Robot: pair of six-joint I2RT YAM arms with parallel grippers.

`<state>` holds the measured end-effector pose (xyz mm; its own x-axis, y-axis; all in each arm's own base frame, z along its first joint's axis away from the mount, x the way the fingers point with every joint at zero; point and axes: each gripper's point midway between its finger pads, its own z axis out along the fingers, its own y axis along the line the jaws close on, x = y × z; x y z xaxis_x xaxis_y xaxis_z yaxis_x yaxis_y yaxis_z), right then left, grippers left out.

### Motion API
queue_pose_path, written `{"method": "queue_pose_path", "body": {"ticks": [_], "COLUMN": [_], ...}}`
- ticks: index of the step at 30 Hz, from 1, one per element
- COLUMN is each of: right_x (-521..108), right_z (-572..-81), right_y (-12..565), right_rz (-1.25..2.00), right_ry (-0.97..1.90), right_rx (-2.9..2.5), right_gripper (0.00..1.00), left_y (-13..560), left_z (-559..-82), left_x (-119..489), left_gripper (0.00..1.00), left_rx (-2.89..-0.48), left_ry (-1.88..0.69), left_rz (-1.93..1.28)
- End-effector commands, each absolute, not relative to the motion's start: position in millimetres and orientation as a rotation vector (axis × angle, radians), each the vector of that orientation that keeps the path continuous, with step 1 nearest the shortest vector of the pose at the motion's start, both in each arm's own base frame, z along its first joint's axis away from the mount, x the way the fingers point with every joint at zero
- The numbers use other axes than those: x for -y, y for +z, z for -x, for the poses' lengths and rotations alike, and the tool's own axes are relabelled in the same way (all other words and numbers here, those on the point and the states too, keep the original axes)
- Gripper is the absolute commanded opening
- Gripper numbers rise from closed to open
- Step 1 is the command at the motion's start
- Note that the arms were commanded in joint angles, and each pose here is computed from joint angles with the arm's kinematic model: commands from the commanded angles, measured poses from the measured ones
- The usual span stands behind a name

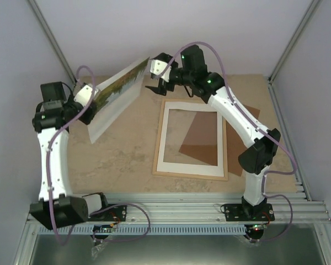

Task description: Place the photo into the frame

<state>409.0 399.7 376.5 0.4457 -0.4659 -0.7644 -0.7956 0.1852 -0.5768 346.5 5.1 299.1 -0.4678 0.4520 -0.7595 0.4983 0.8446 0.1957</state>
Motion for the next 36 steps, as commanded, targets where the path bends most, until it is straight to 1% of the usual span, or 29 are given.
{"method": "queue_pose_path", "body": {"ticks": [1, 5, 9, 12, 15, 17, 19, 22, 26, 29, 31, 33, 36], "right_x": [-411.0, -422.7, -412.1, -386.4, -354.1, -332.9, -313.7, -304.3, -318.1, -327.5, -331.3, -333.9, -338.3], "right_z": [-394.8, -389.5, -373.7, -355.4, -354.5, -362.9, -373.5, -372.8, -363.5, -368.2, -372.2, -376.9, -384.3], "right_y": [395.8, 398.7, 399.7, 410.8, 411.4, 401.1, 387.8, 378.0, 378.1, 379.6, 390.2, 404.9, 416.9], "right_rz": [1.516, 1.472, 1.377, 1.29, 1.102, 0.9, 0.683, 0.506, 0.422, 0.378, 0.388, 0.412, 0.398], "right_ry": [0.207, 0.189, 0.395, 0.598, 0.833, 1.023, 1.144, 1.316, 1.575, 1.696, 1.722, 1.727, 1.744], "right_rx": [-1.105, -1.163, -1.367, -1.442, -1.588, -1.763, -1.921, -2.019, -2.039, -2.053, -2.03, -1.986, -1.965], "right_gripper": [0.98, 0.98, 0.98, 0.98, 0.98, 0.98, 0.98, 0.98, 0.97, 0.97, 0.97, 0.97, 0.98], "left_y": [325.7, 353.5, 360.3, 354.5, 358.8, 362.3, 360.8, 352.3, 357.4, 382.0, 398.4, 403.3, 390.9], "left_z": [-315.3, -299.6, -293.2, -300.8, -318.7, -330.0, -339.2, -354.2, -373.8, -386.1, -390.2, -385.3, -367.9], "left_x": [7.7, 16.4, 18.7, 13.9, 4.3, 1.0, 1.2, 2.7, -1.1, -4.2, -3.2, 15.1, 39.5], "left_gripper": [0.0, 0.0, 0.0, 0.0, 0.0, 0.0, 0.0, 0.0, 0.0, 0.0, 0.0, 0.0, 0.0], "left_rx": [-2.002, -1.886, -1.863, -1.893, -1.934, -1.947, -1.962, -1.995, -2.01, -1.969, -1.937, -1.902, -1.845], "left_ry": [0.115, 0.194, 0.195, 0.194, 0.189, 0.177, 0.174, 0.204, 0.29, 0.366, 0.419, 0.454, 0.477], "left_rz": [-0.926, -0.943, -0.912, -0.878, -0.773, -0.725, -0.712, -0.725, -0.694, -0.651, -0.662, -0.773, -0.941]}}
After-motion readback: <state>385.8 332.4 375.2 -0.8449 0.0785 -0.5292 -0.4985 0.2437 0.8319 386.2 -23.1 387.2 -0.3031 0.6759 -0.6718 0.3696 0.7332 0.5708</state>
